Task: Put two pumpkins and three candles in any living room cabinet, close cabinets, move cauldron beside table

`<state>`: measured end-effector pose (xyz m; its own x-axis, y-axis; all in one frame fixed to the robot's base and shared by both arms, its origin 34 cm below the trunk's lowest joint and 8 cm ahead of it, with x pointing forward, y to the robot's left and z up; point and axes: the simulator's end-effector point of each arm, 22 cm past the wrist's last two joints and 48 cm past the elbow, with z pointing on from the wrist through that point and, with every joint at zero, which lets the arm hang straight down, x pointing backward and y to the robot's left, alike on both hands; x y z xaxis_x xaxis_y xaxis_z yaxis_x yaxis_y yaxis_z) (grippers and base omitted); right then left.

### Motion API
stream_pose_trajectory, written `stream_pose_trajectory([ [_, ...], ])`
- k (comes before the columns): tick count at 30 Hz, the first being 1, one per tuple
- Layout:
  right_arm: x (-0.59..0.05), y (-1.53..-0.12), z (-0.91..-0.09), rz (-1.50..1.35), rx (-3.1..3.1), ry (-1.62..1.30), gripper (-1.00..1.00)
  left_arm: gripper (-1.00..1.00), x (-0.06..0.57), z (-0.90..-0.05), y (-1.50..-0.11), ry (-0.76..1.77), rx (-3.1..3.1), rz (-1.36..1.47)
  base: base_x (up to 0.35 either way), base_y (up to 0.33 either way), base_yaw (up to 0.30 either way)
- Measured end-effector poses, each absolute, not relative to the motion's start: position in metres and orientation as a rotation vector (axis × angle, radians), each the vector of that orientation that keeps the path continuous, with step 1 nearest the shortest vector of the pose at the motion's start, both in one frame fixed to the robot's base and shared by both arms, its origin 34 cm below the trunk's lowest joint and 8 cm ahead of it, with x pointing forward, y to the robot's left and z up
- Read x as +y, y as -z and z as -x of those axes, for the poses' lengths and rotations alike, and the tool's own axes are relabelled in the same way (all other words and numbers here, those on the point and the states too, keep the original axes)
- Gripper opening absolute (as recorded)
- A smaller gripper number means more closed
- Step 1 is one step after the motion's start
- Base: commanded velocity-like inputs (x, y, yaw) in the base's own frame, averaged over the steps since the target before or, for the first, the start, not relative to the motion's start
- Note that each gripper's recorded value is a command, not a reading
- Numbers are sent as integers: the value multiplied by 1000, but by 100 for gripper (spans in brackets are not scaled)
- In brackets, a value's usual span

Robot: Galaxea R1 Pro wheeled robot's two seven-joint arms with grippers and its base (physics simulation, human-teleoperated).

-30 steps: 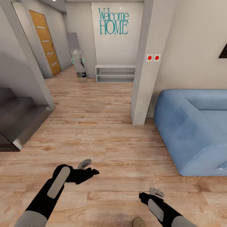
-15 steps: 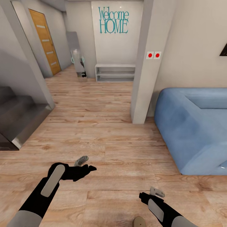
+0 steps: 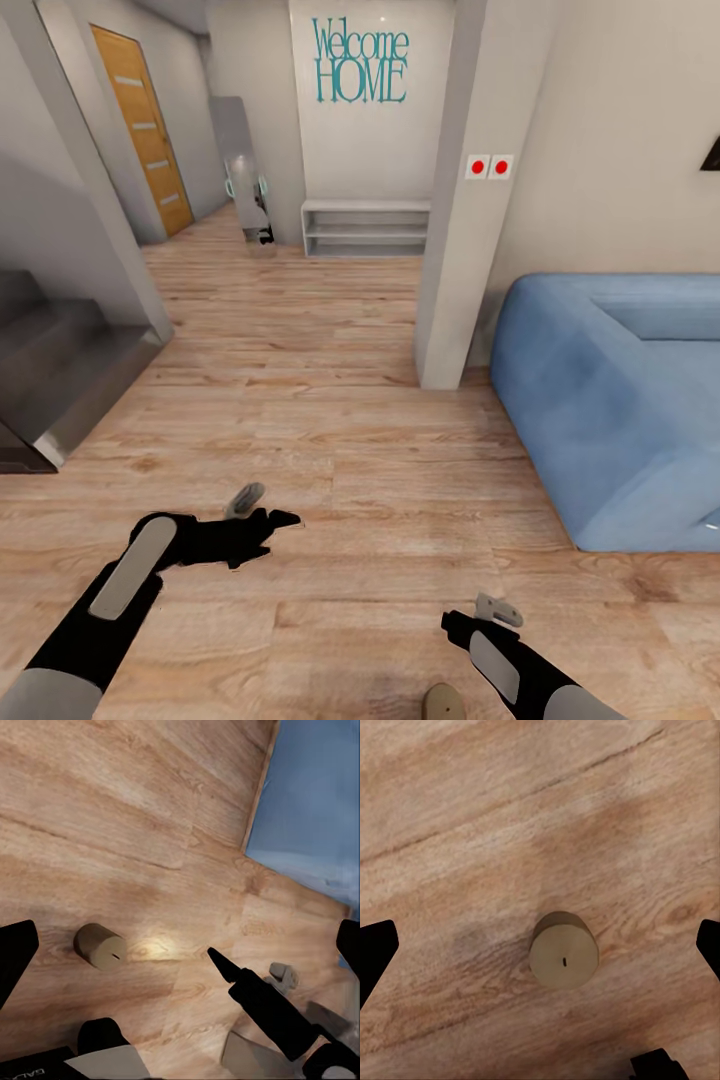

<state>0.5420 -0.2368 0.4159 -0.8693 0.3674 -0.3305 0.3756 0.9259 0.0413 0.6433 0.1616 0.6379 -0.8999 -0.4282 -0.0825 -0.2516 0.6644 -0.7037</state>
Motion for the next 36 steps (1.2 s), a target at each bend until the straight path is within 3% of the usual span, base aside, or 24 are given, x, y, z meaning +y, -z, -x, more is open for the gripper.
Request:
stream_pose_trajectory([
  [19, -235, -378, -533, -550, 2766, 34, 100, 100, 173, -639, -666, 1407, 2474, 621, 0, 0, 0],
  [36, -251, -327, -490, -549, 2867, 105, 100, 100, 165, -629, -645, 1502, 2421, 612, 0, 0, 0],
])
